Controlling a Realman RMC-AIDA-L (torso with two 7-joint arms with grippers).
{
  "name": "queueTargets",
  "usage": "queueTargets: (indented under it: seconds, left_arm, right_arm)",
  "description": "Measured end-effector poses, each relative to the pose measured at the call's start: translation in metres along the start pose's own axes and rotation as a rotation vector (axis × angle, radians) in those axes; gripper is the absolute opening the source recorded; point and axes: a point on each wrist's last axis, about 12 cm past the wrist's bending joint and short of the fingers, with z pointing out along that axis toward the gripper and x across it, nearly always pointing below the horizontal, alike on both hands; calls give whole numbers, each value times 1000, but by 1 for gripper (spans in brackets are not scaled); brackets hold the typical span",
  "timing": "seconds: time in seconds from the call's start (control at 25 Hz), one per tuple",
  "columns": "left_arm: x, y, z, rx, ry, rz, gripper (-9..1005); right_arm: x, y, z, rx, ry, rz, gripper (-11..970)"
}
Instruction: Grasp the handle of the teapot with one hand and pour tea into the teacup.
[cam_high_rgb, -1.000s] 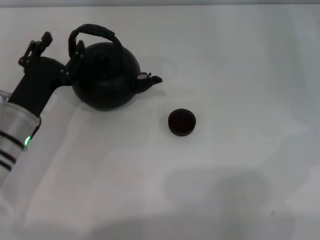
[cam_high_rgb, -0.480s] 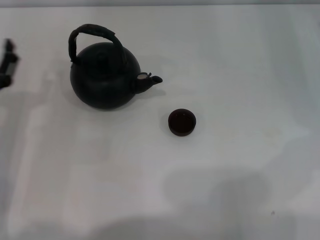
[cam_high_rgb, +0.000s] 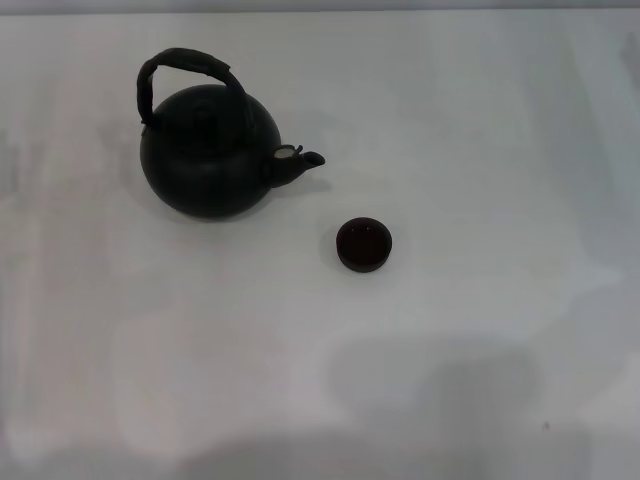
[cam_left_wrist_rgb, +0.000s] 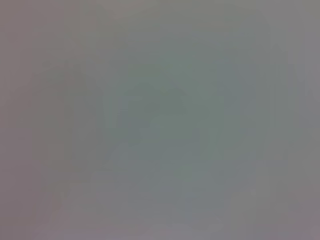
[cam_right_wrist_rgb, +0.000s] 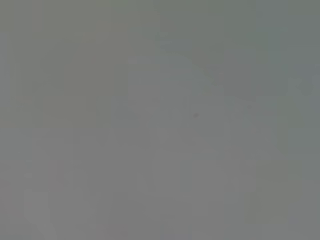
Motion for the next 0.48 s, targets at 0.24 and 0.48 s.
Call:
queueTargets:
  seconds: [0.24,0.48]
  left_arm:
    - [-3,3,8,-3,-7,-25,763]
    - [-6,5,13,-25,-28,-36,763]
  right_arm:
    - [-1,-2,0,6,-6,7,841]
    - [-4,-2,1,7,-14,2,841]
